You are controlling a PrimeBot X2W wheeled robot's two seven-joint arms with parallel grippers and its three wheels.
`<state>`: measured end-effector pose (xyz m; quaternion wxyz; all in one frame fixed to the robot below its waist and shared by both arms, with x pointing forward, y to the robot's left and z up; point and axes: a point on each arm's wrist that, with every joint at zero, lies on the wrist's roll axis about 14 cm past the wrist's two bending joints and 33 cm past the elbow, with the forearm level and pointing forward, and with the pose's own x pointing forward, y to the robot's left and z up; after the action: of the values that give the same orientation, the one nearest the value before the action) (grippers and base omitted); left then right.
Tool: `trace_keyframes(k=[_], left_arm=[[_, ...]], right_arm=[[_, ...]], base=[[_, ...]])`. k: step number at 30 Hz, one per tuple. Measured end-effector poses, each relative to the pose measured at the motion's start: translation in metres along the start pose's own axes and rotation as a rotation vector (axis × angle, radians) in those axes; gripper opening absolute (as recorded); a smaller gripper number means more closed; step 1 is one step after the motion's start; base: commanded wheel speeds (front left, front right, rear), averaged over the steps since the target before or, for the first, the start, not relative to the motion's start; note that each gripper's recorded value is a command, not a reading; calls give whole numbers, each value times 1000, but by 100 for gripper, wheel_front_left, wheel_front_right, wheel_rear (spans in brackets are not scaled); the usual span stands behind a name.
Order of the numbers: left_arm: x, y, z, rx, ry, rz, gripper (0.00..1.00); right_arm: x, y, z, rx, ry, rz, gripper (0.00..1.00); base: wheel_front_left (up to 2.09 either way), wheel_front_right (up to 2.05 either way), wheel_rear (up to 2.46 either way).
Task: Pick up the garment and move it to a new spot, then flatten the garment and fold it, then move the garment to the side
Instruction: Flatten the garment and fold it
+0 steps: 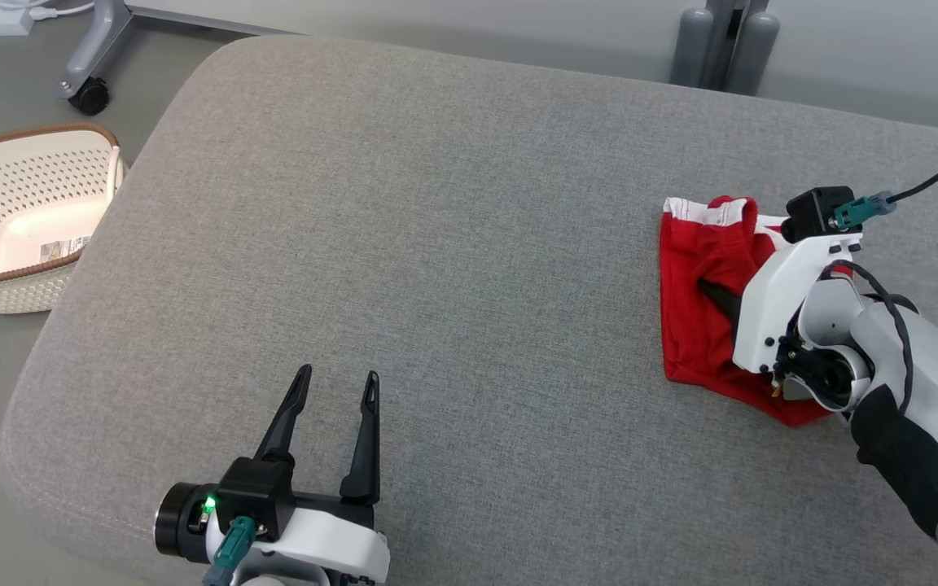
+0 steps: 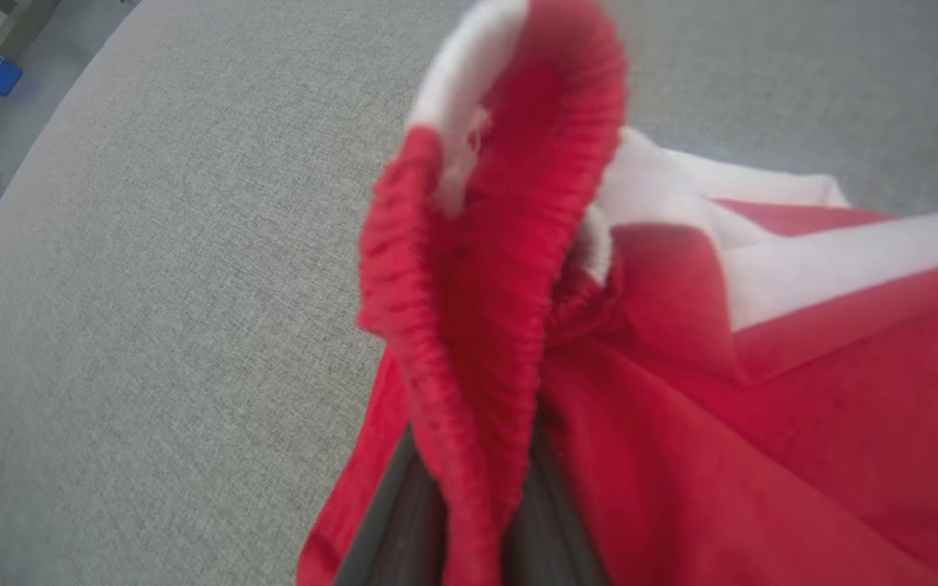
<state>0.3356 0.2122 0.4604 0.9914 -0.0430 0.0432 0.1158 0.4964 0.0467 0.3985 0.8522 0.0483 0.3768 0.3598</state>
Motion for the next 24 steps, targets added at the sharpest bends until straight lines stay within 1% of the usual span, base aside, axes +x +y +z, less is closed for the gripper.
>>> trace_keyframes(k=[1, 2, 4, 10, 15, 21, 24], left_arm=[[0, 0, 0, -2, 1, 1, 100], [0, 0, 0, -3, 2, 2, 100], [0, 1, 0, -3, 1, 5, 100], [0, -3, 3, -5, -11, -8, 100], [0, -6, 11, -6, -39, -24, 100], [-6, -8, 19, -5, -73, -48, 100], [-7, -12, 26, -10, -98, -70, 100]], right_arm=[[1, 0, -2, 1, 5, -3, 53], [2, 0, -2, 12, 5, -3, 100], [2, 2, -3, 30, 4, 1, 100], [-5, 8, 1, 14, -14, 1, 100], [-17, 21, 11, -24, -48, 12, 100], [-40, 42, 31, -104, -116, 24, 100], [-57, 54, 52, -134, -188, 37, 100]], base=[[0, 0, 0], [0, 0, 0], [0, 0, 0], [0, 0, 0], [0, 0, 0], [0, 0, 0], [0, 0, 0]])
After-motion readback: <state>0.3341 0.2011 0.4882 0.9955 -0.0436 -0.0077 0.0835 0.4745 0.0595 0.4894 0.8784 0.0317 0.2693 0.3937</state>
